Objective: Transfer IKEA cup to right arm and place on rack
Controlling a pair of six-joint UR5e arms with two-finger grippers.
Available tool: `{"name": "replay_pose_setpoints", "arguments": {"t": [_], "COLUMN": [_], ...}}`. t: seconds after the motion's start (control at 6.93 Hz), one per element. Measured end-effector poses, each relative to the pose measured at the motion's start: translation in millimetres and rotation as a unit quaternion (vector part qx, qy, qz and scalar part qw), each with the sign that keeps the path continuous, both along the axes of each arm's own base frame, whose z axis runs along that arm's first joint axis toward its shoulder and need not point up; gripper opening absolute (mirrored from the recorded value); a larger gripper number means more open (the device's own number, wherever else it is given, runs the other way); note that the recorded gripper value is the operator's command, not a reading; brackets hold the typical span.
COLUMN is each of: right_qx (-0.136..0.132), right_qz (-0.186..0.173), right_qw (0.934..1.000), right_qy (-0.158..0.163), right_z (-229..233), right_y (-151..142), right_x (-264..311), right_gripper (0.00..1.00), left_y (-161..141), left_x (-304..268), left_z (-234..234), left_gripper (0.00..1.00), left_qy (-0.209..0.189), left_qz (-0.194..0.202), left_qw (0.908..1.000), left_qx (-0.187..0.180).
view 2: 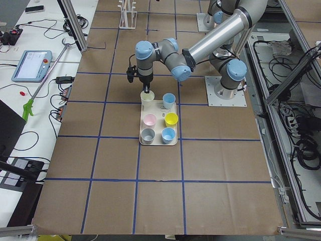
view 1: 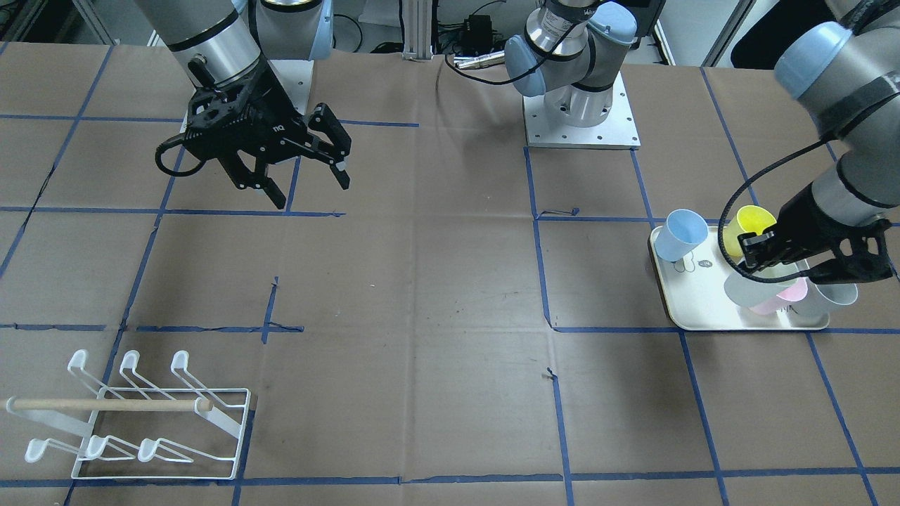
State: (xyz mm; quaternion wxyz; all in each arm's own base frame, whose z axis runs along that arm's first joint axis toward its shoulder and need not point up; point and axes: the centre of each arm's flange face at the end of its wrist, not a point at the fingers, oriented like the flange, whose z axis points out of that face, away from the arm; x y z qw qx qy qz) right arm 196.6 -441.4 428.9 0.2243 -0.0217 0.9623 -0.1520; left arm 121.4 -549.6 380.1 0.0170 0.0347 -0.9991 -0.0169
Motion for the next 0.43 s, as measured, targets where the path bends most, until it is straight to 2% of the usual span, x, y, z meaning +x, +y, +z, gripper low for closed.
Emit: {"name": "replay_pose_setpoints", "arguments": {"t": [0.14,0.29,0.43], "right_qx": [-0.014,-0.016,-0.012], "right_qz": [-0.014,-0.037,-0.071], "right_qw": [0.9973,0.9902,0.9796], "right_qy": [-0.070,-0.133,-0.187], "right_z": [-2.2,-4.1,-10.3], "right_y": [0.3,-1.8,-6.5], "right_x": [10.3,18.0,22.2], "right_gripper": [0.99,0.98,0.98], "left_y": [-12.9,-21.2,-26.5], "left_x": [-14.2,-32.3,-49.2], "left_z": [32.1,52.5,64.5], "left_gripper": [0.00,0.00,0.00], "left_qy": [0.003,0.007,0.022], "left_qz": [0.003,0.000,-0.006], "left_qw": [1.0000,1.0000,0.9995], "left_qx": [-0.001,-0.007,-0.021]}}
